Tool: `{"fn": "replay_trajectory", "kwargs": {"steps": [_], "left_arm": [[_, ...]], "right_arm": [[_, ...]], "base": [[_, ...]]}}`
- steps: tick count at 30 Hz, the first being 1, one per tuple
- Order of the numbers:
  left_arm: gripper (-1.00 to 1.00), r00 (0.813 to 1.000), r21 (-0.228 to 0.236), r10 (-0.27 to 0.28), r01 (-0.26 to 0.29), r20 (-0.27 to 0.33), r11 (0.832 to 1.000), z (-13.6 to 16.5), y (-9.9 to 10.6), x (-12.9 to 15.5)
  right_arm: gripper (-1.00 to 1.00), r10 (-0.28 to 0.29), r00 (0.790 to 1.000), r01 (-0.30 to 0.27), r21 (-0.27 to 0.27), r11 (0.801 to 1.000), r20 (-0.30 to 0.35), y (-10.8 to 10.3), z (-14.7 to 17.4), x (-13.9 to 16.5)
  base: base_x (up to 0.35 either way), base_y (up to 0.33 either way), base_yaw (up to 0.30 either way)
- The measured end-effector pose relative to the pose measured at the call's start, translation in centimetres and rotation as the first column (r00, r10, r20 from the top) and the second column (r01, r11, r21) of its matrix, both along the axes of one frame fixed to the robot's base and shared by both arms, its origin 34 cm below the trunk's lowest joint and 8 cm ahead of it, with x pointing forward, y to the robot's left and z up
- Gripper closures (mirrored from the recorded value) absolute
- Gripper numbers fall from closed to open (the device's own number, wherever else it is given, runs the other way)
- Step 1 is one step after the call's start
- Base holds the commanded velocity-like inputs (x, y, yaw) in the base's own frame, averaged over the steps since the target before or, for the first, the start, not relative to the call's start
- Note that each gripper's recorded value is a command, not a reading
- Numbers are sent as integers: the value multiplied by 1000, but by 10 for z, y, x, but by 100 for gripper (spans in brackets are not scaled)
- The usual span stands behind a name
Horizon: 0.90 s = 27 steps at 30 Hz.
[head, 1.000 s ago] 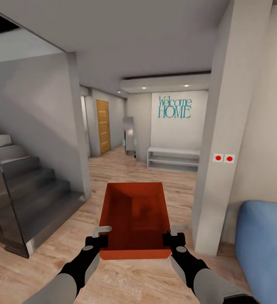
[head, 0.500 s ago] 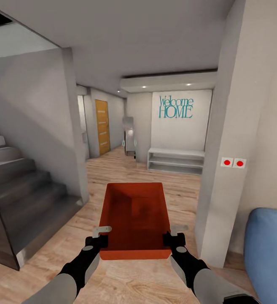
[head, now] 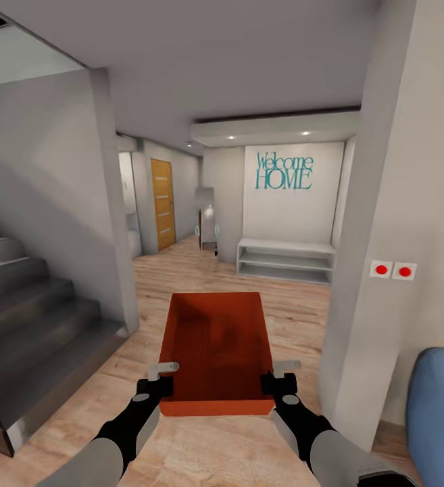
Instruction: Move the two storage containers from the living room to the garage. In the garage, place one container on the floor and stack the other container on top of it (either order is fine).
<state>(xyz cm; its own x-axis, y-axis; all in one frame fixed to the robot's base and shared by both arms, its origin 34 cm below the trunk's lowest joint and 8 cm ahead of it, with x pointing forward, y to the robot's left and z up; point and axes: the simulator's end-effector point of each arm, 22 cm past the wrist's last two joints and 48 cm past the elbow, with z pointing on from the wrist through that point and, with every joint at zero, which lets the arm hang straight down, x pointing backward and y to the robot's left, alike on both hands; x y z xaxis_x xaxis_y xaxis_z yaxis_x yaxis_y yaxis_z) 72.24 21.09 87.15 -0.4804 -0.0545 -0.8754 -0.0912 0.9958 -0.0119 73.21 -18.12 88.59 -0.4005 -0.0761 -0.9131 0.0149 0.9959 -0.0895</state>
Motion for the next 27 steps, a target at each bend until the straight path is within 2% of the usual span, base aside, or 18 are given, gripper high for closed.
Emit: {"fn": "replay_trajectory", "kwargs": {"steps": [27], "left_arm": [[100, 1000, -2, 1, -1, -3, 1000, -1, 0, -1]], "right_arm": [[100, 2, 1000, -2, -2, 1000, -3, 0, 0, 0]], "base": [[323, 0, 0]]}}
